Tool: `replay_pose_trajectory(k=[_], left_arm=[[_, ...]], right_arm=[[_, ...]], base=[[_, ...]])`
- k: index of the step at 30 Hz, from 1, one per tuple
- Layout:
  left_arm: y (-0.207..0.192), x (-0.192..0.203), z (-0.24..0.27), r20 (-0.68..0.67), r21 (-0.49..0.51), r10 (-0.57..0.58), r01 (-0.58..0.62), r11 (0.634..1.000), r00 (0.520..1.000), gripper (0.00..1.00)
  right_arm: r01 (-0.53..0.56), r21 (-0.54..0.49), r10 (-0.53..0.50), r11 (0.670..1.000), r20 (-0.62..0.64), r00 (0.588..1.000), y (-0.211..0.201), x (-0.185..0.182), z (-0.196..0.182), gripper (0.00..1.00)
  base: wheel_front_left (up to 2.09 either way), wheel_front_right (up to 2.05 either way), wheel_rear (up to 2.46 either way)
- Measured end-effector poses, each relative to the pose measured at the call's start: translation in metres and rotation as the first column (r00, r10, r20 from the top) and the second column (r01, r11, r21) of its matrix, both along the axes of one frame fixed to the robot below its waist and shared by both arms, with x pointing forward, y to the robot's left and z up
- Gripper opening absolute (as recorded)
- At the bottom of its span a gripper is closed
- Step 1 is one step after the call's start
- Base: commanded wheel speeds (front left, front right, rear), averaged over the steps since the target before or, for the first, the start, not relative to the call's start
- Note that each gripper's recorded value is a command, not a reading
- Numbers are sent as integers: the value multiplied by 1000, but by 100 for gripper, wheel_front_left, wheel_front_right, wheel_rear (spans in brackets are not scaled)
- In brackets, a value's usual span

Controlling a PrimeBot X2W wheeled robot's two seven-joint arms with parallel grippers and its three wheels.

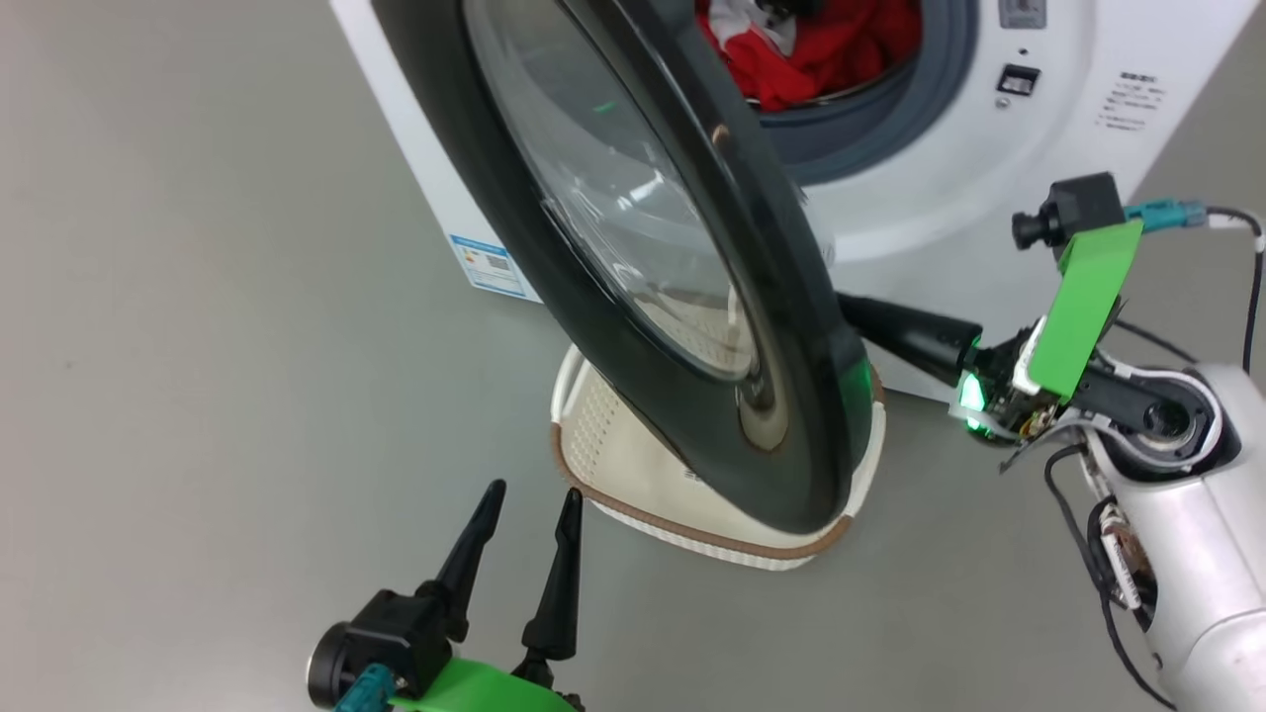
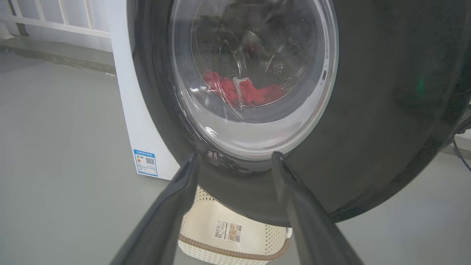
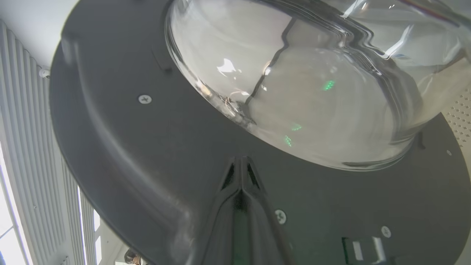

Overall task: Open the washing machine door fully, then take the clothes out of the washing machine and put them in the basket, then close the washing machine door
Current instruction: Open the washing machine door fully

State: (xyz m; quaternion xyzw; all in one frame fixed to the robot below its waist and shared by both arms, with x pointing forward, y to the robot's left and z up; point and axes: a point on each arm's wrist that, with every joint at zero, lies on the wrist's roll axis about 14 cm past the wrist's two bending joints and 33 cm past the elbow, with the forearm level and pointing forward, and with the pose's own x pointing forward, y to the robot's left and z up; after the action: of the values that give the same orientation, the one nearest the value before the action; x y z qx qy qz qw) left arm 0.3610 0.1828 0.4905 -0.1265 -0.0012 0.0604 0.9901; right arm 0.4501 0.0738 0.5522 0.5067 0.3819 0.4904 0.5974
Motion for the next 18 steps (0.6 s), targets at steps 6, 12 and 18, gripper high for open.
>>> replay_pose_trajectory(k=[6,12,18], left_arm=[[11,-9,6,17,3,39,-39,999,999,100],[23,-26,5,13,6,84,-85,996,996,100],[36,-36,12,33,11,130,-131,991,991,100]], right_arm=[[-40,-4,40,999,-1,999,14,-13,0,0],[-101,0,101,995,-1,995,32,-31,2,0],[-153,5,153,988,1,988,48,-47,5,0]], base=[[0,0,0],[0,0,0],[0,0,0]])
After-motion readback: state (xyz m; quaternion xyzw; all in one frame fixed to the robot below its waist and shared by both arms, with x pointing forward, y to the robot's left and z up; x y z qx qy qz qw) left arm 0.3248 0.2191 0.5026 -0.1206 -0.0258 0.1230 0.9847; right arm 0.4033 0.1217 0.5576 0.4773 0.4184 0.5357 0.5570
